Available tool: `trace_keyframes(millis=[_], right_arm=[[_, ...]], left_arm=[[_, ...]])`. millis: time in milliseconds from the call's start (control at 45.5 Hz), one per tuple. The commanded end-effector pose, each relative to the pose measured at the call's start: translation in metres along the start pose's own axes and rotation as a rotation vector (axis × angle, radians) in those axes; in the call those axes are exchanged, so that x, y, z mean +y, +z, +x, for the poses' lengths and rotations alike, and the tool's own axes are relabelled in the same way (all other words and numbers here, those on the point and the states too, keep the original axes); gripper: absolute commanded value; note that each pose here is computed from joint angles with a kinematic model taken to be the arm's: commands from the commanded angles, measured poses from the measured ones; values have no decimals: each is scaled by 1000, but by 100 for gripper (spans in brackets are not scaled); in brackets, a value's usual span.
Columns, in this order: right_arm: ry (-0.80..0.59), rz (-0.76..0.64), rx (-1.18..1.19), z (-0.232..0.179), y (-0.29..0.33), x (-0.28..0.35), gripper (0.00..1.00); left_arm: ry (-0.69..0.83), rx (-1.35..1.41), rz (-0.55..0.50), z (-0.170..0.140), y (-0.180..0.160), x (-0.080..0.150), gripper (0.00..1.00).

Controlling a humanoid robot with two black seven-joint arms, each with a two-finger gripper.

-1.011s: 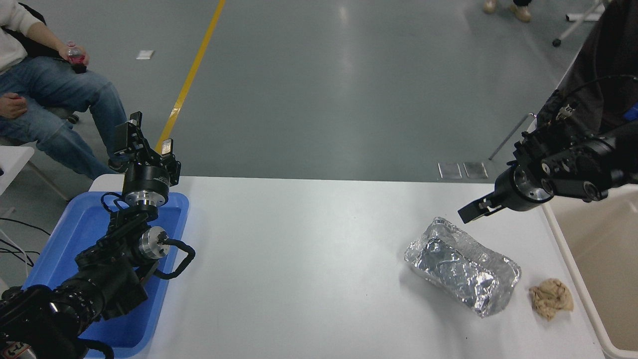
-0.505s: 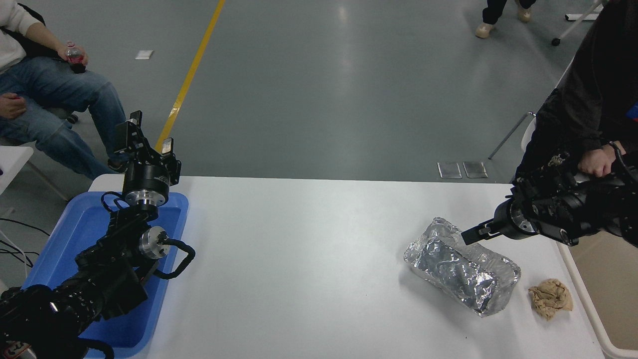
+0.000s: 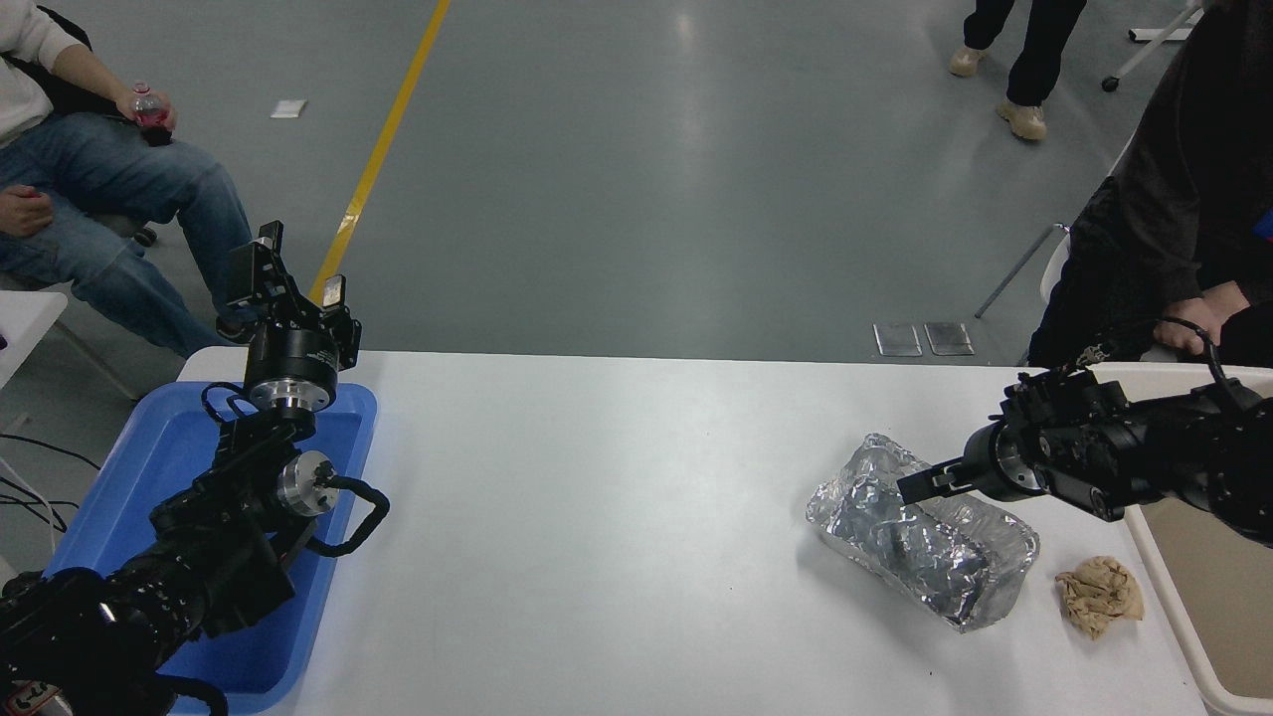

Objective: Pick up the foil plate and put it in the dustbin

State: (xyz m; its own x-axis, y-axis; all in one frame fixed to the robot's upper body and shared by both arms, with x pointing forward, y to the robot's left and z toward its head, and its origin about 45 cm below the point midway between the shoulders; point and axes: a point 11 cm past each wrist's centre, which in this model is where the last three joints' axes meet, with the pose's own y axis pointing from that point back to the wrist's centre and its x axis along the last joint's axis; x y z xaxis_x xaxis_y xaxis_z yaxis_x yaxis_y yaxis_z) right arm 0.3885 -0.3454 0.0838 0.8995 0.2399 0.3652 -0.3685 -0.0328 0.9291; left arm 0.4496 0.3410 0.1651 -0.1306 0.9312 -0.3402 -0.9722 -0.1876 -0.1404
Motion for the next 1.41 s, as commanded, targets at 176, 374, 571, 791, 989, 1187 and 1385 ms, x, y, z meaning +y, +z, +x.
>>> trace_keyframes(millis=[176, 374, 571, 791, 989, 1187, 1385], right_arm=[[6, 9, -17, -8, -3, -7, 62], [-19, 0, 4, -20, -1, -12, 24], [-13, 0, 5, -15, -1, -9, 0], [-9, -38, 12, 2, 17, 9, 0], [-43, -48, 32, 18, 33, 50, 0], [-64, -44, 9, 29, 48, 127, 0], [-66, -55, 54, 52, 30, 209, 0]], left_arm=[[0, 0, 0, 0, 0, 0, 100], [0, 0, 0, 0, 0, 0, 100], [0, 0, 0, 0, 0, 0, 100], [0, 0, 0, 0, 0, 0, 100], [0, 0, 0, 0, 0, 0, 100], [0, 0, 0, 0, 0, 0, 100], [0, 0, 0, 0, 0, 0, 100]])
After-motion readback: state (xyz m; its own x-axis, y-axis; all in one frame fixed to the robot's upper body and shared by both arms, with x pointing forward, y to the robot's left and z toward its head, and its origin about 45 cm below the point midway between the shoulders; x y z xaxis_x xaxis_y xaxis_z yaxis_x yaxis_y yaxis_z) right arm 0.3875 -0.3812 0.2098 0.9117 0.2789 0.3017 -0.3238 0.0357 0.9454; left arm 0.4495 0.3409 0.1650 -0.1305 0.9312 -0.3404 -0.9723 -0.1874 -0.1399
